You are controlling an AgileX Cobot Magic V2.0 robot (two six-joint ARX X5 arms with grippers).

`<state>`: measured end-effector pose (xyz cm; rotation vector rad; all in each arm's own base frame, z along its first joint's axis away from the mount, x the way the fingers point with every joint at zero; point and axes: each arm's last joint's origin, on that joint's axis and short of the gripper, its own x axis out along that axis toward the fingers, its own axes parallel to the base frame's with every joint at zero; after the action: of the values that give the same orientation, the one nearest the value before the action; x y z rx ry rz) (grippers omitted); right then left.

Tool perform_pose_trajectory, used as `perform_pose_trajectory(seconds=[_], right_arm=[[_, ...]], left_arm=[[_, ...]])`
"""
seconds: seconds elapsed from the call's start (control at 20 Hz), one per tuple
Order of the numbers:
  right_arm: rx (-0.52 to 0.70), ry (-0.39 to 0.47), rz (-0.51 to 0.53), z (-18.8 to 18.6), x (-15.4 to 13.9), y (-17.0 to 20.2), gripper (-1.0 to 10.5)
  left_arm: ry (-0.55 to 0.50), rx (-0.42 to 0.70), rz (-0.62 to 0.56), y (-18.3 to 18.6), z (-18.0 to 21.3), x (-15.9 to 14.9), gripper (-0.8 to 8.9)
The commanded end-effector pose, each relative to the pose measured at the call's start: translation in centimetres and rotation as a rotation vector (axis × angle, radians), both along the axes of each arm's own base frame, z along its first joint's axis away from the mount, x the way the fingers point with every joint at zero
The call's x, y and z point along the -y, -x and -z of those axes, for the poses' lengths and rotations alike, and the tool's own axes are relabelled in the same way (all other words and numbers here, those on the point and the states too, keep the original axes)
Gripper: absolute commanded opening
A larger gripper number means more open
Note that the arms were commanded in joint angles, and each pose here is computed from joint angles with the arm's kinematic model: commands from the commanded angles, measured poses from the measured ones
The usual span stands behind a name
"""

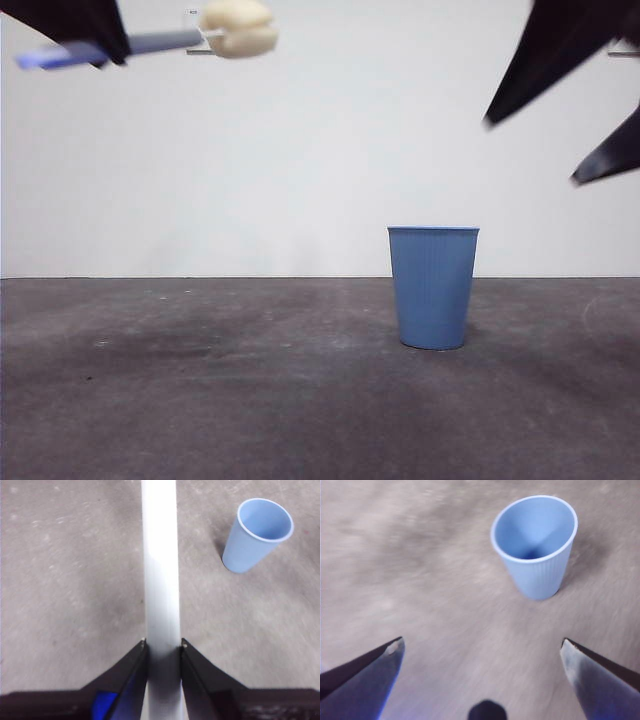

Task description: Pick up the cup brush,pick up the cup,insert the brush into the cup,clean the cup,put the cup brush back,put the cup back to the fixed position on the table

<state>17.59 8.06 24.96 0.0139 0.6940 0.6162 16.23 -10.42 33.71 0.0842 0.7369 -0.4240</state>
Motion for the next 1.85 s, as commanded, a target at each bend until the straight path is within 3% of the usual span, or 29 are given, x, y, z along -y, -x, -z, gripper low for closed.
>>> perform_pose_trajectory(seconds=[0.05,0.25,0.75,1.6,1.85], right_arm=[[0.054,0.024,0.066,1.8,-1.1,-0.6,6.0],[0.104,0.021,0.115,4.7,-2.1,-1.6,6.0],[0.198,0.021,0.106,9.5,-3.6,-5.7,6.0],[0.386,-0.059,0.139,12.7,-4.1,-9.1,5.9],[0.383,-0.06,0.14,13.2,-4.5,-10.2,5.3]], left_arm=[[-0.017,0.002,0.014,1.1,-0.2,-0.7,-0.08],[-0.013,0.007,0.013,2.4,-0.6,-1.5,-0.08],[-0.033,-0.026,0.015,2.8,-0.4,-1.8,-0.09],[-0.028,-0.04,0.003,2.8,-0.4,-1.8,-0.08],[-0.028,-0.04,0.003,2.8,-0.4,-1.8,-0.08]])
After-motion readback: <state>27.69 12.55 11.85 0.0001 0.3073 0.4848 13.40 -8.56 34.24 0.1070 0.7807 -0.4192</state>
